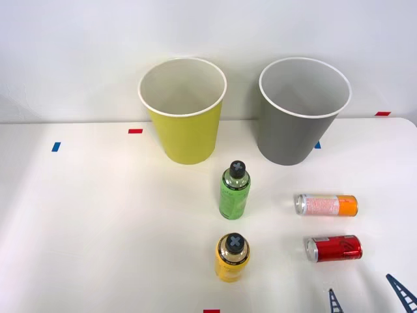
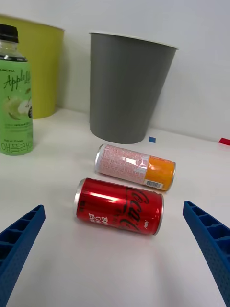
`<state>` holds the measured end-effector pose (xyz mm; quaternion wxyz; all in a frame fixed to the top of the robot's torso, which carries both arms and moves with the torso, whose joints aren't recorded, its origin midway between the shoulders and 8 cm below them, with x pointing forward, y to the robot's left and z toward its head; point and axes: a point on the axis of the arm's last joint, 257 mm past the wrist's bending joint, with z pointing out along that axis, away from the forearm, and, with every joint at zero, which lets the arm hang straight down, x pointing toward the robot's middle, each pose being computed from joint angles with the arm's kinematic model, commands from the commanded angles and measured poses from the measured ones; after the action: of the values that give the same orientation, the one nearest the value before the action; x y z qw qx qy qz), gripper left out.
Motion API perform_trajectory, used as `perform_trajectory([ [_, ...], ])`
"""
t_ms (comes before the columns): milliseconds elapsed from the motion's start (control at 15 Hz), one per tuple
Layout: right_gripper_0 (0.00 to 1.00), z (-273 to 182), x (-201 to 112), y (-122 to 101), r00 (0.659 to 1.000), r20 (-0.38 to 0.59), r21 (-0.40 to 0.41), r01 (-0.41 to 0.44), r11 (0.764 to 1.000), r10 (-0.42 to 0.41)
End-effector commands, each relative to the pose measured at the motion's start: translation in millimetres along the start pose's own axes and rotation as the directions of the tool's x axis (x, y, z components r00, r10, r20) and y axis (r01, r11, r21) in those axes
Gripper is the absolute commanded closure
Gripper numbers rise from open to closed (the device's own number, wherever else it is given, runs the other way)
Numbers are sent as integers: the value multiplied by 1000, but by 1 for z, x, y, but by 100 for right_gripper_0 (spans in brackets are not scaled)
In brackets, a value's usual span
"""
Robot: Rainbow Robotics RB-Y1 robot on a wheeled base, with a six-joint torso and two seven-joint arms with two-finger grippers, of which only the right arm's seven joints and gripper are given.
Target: Put cans in the gray bin, plastic bottles in the light green bin
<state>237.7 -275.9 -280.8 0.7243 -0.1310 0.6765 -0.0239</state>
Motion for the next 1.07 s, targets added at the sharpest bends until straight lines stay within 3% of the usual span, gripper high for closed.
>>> perform_trajectory([
  [67, 0, 21, 1, -25, 993, -118, 66, 24, 998, -16],
  [133, 0, 25, 3, -31, 988, -156, 87, 22, 996, -8],
  [333, 0, 35, 11, -43, 955, -260, 175, -95, 980, 140],
  [533, 0, 42, 7, -54, 908, -375, 216, -109, 970, 185],
  [667, 0, 37, 1, -63, 829, -498, 286, -119, 951, 254],
  [800, 0, 30, -7, -63, 761, -541, 359, -175, 917, 357],
  [1000, 0, 28, -1, -58, 659, -514, 476, -314, 822, 549],
  [1067, 0, 27, 4, -55, 608, -496, 525, -359, 772, 620],
])
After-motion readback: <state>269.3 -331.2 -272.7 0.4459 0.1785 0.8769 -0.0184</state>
